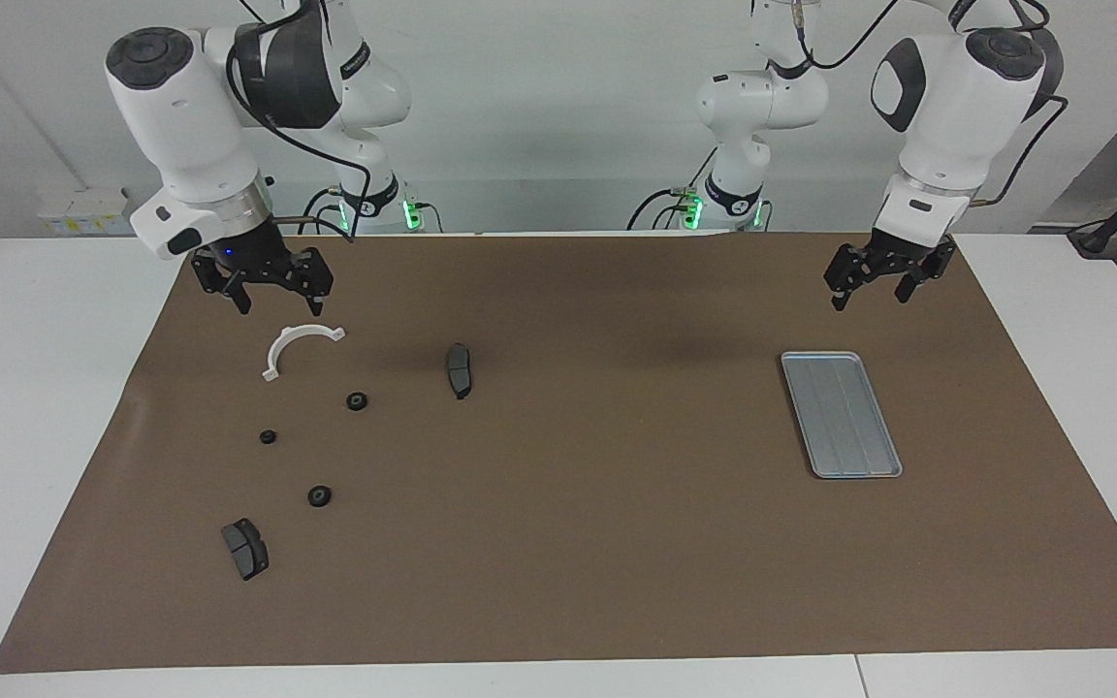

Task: Pick bearing gear from pile to tray

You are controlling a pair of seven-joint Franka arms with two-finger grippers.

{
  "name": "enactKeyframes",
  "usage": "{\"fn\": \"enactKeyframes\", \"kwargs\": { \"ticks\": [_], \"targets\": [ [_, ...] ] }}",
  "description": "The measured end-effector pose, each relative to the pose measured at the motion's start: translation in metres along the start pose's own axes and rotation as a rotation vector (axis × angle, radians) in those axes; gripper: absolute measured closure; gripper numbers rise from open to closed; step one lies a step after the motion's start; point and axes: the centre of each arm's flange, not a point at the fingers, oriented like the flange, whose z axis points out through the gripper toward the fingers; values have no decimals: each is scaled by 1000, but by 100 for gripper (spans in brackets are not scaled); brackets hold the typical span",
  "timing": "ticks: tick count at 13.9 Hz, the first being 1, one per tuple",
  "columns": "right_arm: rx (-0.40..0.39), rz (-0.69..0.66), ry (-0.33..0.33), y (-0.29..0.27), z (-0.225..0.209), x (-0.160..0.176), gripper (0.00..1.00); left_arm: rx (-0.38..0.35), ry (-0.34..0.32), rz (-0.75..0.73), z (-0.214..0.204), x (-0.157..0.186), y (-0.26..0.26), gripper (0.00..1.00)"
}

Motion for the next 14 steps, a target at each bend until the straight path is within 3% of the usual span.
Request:
{"fn": "enactKeyframes", "kwargs": {
  "ticks": [14],
  "targets": [
    [7,-11,33,-6,192,-8,0,0,1,0,0,0,0,0]
  ]
}}
